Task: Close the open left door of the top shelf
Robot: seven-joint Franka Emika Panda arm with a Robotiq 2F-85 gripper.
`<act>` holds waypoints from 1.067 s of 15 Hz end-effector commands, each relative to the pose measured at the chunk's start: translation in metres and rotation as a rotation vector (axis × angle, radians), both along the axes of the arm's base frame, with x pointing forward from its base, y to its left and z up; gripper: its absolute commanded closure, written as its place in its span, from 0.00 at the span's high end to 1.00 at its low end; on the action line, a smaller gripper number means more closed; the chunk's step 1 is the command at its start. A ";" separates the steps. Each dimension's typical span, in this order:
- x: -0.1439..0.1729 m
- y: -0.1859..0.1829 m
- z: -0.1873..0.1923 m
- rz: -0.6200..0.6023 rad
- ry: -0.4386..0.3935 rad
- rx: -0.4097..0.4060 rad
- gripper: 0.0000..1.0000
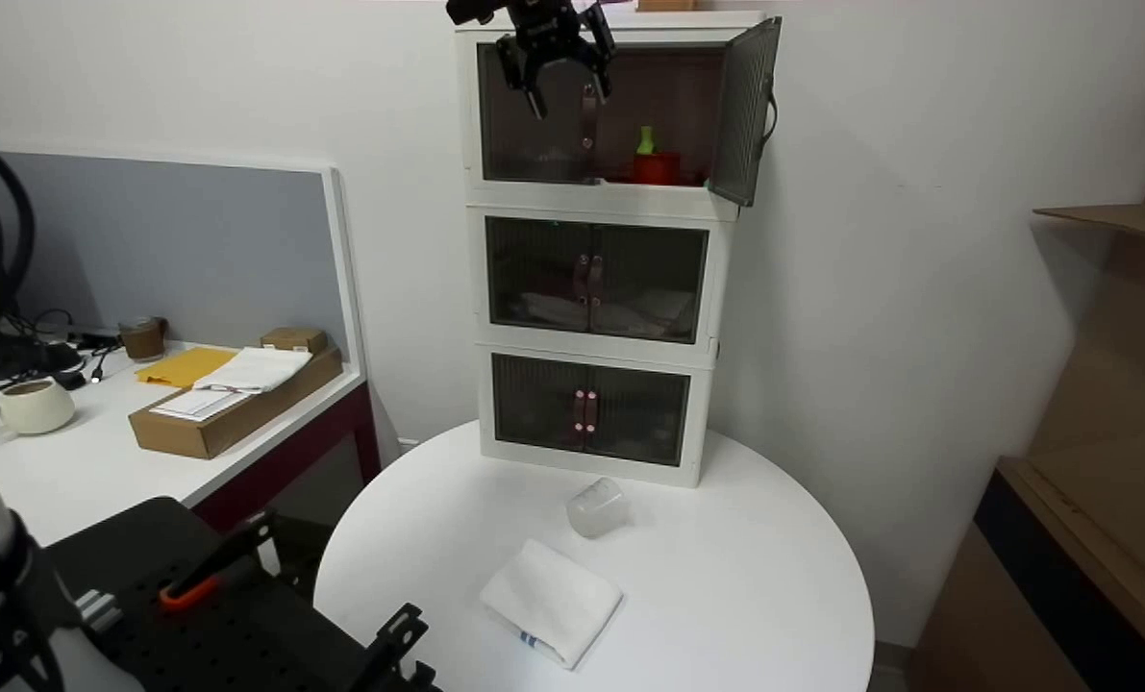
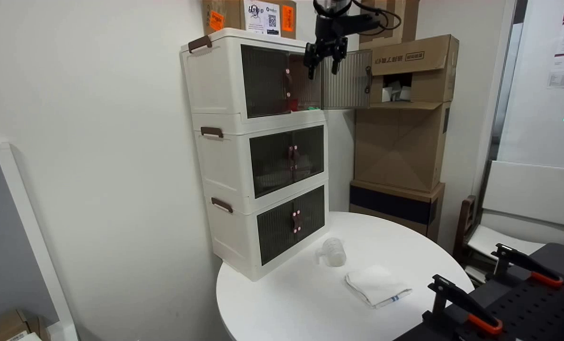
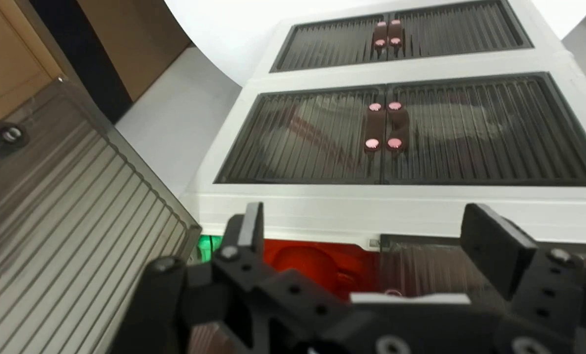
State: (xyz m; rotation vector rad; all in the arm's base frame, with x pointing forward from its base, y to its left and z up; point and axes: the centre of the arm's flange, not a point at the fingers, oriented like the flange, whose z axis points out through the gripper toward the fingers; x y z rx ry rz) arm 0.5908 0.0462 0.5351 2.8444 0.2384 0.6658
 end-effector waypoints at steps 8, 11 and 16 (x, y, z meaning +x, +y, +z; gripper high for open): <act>-0.135 -0.116 -0.039 -0.175 0.267 0.030 1.00; -0.173 -0.116 -0.052 -0.200 0.347 0.076 1.00; -0.176 -0.112 -0.059 -0.208 0.351 0.071 1.00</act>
